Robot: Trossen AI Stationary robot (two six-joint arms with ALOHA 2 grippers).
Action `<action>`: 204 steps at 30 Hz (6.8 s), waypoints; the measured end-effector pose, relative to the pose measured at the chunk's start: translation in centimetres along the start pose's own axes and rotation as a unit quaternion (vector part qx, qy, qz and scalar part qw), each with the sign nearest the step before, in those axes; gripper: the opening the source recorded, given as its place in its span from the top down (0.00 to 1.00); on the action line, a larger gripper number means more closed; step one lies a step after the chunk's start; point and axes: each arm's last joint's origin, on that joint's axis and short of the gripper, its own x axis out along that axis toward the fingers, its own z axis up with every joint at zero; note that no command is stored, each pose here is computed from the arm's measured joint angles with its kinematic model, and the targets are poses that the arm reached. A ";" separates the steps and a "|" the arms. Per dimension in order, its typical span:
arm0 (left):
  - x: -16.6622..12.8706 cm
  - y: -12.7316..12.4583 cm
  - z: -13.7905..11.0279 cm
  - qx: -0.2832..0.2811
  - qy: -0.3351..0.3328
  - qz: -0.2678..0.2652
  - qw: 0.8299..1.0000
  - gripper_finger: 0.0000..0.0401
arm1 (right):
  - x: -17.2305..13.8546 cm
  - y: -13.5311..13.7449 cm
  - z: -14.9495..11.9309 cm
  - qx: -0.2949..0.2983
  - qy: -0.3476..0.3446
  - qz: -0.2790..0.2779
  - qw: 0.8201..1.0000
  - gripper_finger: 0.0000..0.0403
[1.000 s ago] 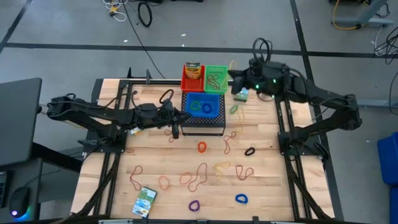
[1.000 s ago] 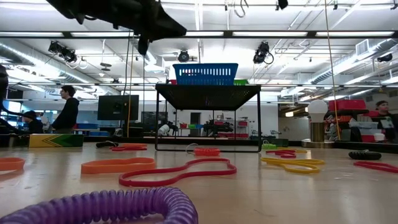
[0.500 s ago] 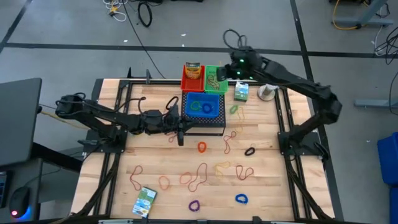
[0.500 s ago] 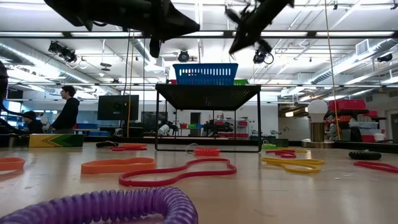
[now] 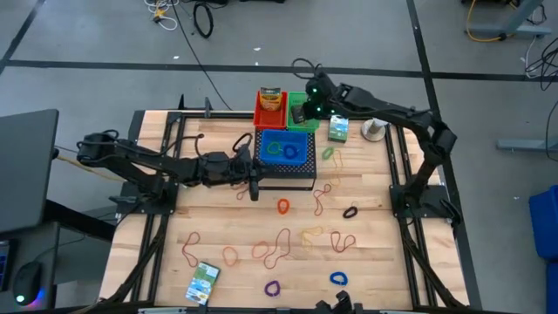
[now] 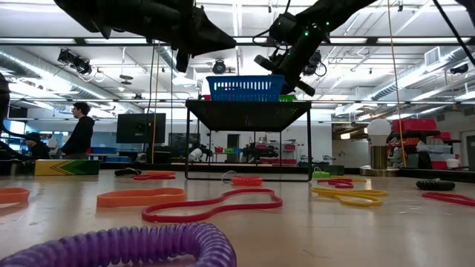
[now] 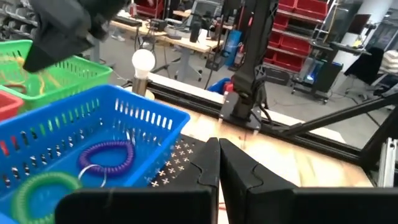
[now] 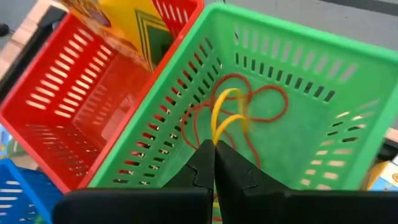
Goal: Pick & Place Office Desk Supplies
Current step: Put the yellow rubber band into the green bin on the shelf, then put the black spring keychain into the blue bin on the shelf
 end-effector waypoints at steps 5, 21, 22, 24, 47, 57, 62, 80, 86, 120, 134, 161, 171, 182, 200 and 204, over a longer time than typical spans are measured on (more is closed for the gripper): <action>-0.7 0.5 0.2 0.008 -0.005 0.003 1.000 0.99 | 0.0 0.2 0.0 -0.003 -0.013 -0.008 1.000 0.90; -6.6 3.6 -0.2 -0.038 -0.091 0.034 0.995 0.95 | -5.0 1.0 0.3 -0.051 -0.051 0.024 0.997 0.57; -6.7 3.6 -0.1 -0.036 -0.093 0.033 0.994 0.95 | -5.9 1.3 0.2 -0.064 -0.059 0.029 0.996 0.57; -6.8 3.7 0.1 -0.032 -0.095 0.035 0.994 0.95 | -7.4 1.9 -0.2 -0.091 -0.074 0.034 0.993 0.57; -6.8 3.7 -0.2 -0.004 -0.082 0.038 0.996 0.97 | -9.4 2.0 -1.2 -0.060 -0.186 0.087 0.977 0.99; -6.8 3.7 -0.2 -0.017 -0.082 0.036 0.996 0.97 | -3.9 0.4 1.0 0.012 0.015 0.042 0.999 0.99; -6.8 3.7 -0.2 -0.018 -0.082 0.035 0.996 0.97 | -3.0 0.7 2.2 0.018 0.038 0.021 0.999 0.92; -6.7 3.7 -0.3 -0.019 -0.077 0.036 0.996 0.96 | -3.2 4.7 0.7 -0.396 -0.027 -0.123 0.910 0.41; -6.7 3.7 -0.3 -0.013 -0.077 0.037 0.996 0.96 | -3.5 5.8 0.3 -0.459 -0.051 -0.197 0.865 0.33; -6.8 3.8 -0.5 -0.007 -0.069 0.069 0.995 0.98 | -13.7 5.6 -10.7 -0.379 -0.139 -0.050 0.914 0.95; -6.7 4.0 -1.8 -0.025 -0.008 0.071 0.997 0.98 | -17.3 3.2 -19.9 -0.344 0.004 0.122 0.931 0.96; -6.7 4.2 -2.3 -0.025 0.015 0.083 0.996 0.98 | -12.5 4.9 -39.8 -0.480 0.286 0.117 0.821 0.50; -6.7 4.2 -2.5 -0.012 0.027 0.083 0.996 0.98 | -10.7 3.5 -37.0 -0.560 0.310 0.055 0.767 0.43; -6.8 4.3 -3.0 -0.010 0.050 0.087 0.995 0.98 | -8.5 1.1 -31.9 -0.550 0.298 0.065 0.778 0.50; -6.8 4.4 -3.0 -0.010 0.050 0.098 0.994 0.98 | -5.5 -1.0 -31.2 -0.553 0.306 0.100 0.768 0.76; -6.8 4.4 -3.0 -0.009 0.050 0.098 0.994 0.98 | -5.5 -1.0 -31.2 -0.549 0.307 0.098 0.771 0.85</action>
